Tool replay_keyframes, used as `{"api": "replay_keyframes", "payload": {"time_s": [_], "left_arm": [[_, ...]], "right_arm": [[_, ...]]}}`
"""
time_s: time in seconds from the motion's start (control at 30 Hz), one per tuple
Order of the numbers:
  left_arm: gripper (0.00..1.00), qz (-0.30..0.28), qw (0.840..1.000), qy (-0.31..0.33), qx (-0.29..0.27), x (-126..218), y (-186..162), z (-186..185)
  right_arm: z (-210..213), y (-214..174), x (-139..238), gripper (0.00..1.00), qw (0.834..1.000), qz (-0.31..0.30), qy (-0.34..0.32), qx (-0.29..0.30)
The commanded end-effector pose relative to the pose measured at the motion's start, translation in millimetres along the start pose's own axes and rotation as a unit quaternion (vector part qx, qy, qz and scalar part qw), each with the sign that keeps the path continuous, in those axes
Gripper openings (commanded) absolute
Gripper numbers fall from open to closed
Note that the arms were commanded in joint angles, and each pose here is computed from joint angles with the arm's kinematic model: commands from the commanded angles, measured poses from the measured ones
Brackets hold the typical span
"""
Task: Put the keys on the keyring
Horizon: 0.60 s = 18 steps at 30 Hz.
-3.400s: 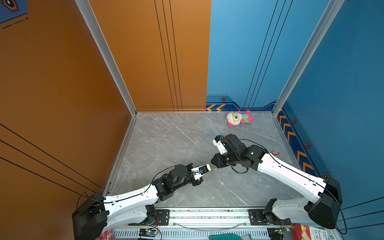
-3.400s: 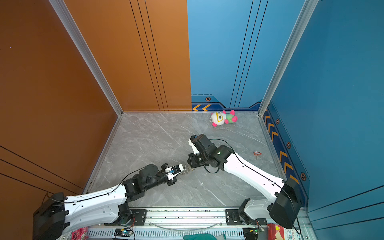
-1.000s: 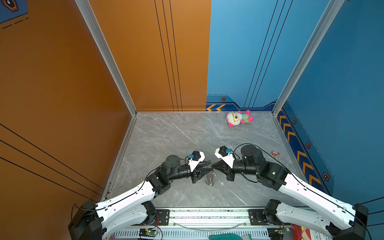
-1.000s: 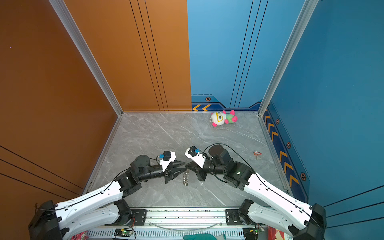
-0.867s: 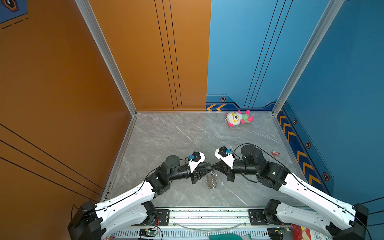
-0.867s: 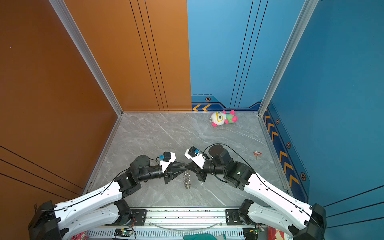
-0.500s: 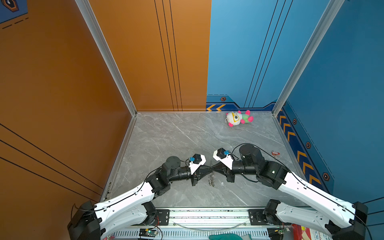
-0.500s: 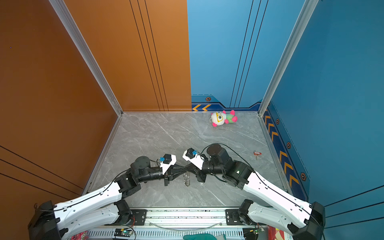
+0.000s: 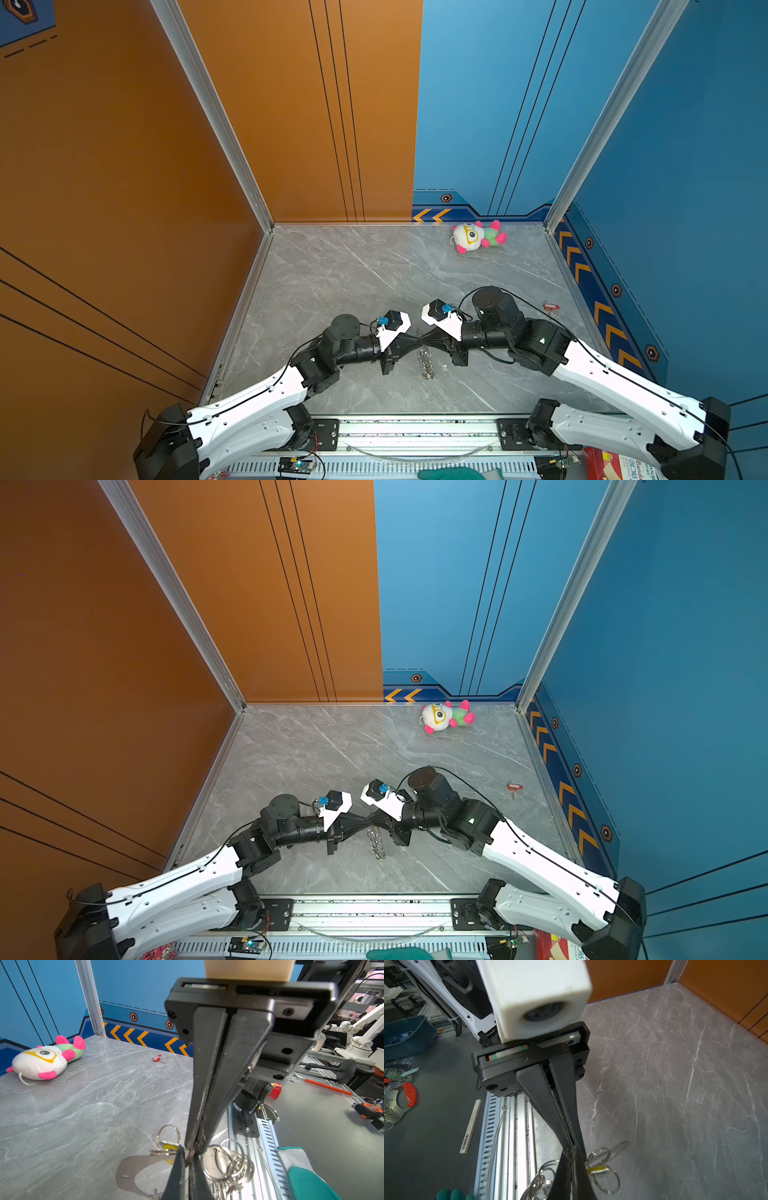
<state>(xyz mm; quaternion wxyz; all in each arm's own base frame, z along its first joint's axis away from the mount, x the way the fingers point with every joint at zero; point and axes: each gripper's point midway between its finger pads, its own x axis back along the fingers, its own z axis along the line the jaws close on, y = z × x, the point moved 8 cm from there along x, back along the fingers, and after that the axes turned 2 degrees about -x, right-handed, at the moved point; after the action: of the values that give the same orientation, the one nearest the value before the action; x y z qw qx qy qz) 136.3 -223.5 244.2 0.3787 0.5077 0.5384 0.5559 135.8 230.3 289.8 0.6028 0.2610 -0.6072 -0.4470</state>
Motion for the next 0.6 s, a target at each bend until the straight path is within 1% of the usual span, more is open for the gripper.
{"api": "replay_keyframes", "payload": {"time_s": [0.0,0.2,0.27,0.3,0.37,0.47,0.57], "left_arm": [[0.0,-0.042,0.999,-0.004,-0.033,1.3,15.3,-3.5],[0.0,-0.044,0.998,-0.003,-0.039,1.1,13.2,-3.3],[0.0,-0.043,0.998,0.004,-0.041,0.6,10.6,-1.7],[0.0,-0.043,0.998,0.01,-0.042,0.5,9.8,-0.7],[0.0,-0.04,0.998,0.023,-0.042,0.3,6.8,2.3],[0.0,-0.04,0.998,0.041,-0.04,0.1,3.7,7.1],[0.0,-0.036,0.997,0.053,-0.037,-0.5,0.4,11.3]], "right_arm": [[6.7,2.6,-4.6,0.0,1.0,0.012,0.024,0.005],[1.6,4.3,-4.1,0.0,1.0,0.013,0.006,-0.004],[-3.7,5.1,-3.6,0.1,1.0,0.013,-0.011,-0.016],[-5.3,5.7,-2.9,0.13,1.0,0.012,-0.015,-0.02],[-9.6,6.3,-0.7,0.24,0.999,0.005,-0.026,-0.032],[-13.6,7.9,4.9,0.36,0.998,-0.01,-0.039,-0.047],[-17.9,8.8,14.7,0.42,0.996,-0.032,-0.057,-0.059]]}}
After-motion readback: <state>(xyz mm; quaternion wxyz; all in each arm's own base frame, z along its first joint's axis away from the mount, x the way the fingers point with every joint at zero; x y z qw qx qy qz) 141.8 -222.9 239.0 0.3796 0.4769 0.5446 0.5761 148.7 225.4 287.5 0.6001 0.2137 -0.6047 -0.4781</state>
